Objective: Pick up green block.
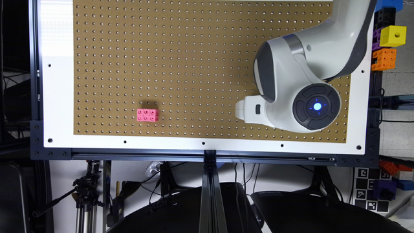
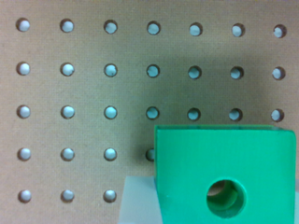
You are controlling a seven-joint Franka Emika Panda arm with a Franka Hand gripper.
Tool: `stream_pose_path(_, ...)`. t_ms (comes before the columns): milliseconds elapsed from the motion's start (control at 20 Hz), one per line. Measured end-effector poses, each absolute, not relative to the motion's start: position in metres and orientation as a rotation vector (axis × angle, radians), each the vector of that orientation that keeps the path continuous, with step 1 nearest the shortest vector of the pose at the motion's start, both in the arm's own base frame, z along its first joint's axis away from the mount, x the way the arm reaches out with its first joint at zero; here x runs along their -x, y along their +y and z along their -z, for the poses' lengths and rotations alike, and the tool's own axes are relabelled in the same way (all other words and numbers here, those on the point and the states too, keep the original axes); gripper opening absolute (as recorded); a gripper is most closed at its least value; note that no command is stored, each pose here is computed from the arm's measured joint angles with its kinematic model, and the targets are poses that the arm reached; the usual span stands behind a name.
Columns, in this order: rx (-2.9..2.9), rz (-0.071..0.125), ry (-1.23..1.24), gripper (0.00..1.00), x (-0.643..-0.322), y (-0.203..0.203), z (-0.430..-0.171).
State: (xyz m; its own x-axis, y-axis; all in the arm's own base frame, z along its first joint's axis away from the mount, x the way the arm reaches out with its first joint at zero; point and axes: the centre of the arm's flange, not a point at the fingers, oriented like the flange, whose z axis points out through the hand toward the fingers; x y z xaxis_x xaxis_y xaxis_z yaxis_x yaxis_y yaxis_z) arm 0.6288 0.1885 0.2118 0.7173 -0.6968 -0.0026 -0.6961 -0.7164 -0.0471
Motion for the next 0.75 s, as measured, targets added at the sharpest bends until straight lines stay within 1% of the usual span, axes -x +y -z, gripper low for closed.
stream_pose_path(100,2.873,0.020,1.165,0.00,-0.629,0.188,-0.225)
stream_pose_path(550,2.878,0.026,1.164,0.00,-0.626,0.187,-0.285)
stream_pose_path(650,2.879,0.026,1.164,0.00,-0.625,0.187,-0.291)
stream_pose_path(750,2.879,0.025,1.164,0.00,-0.625,0.187,-0.290)
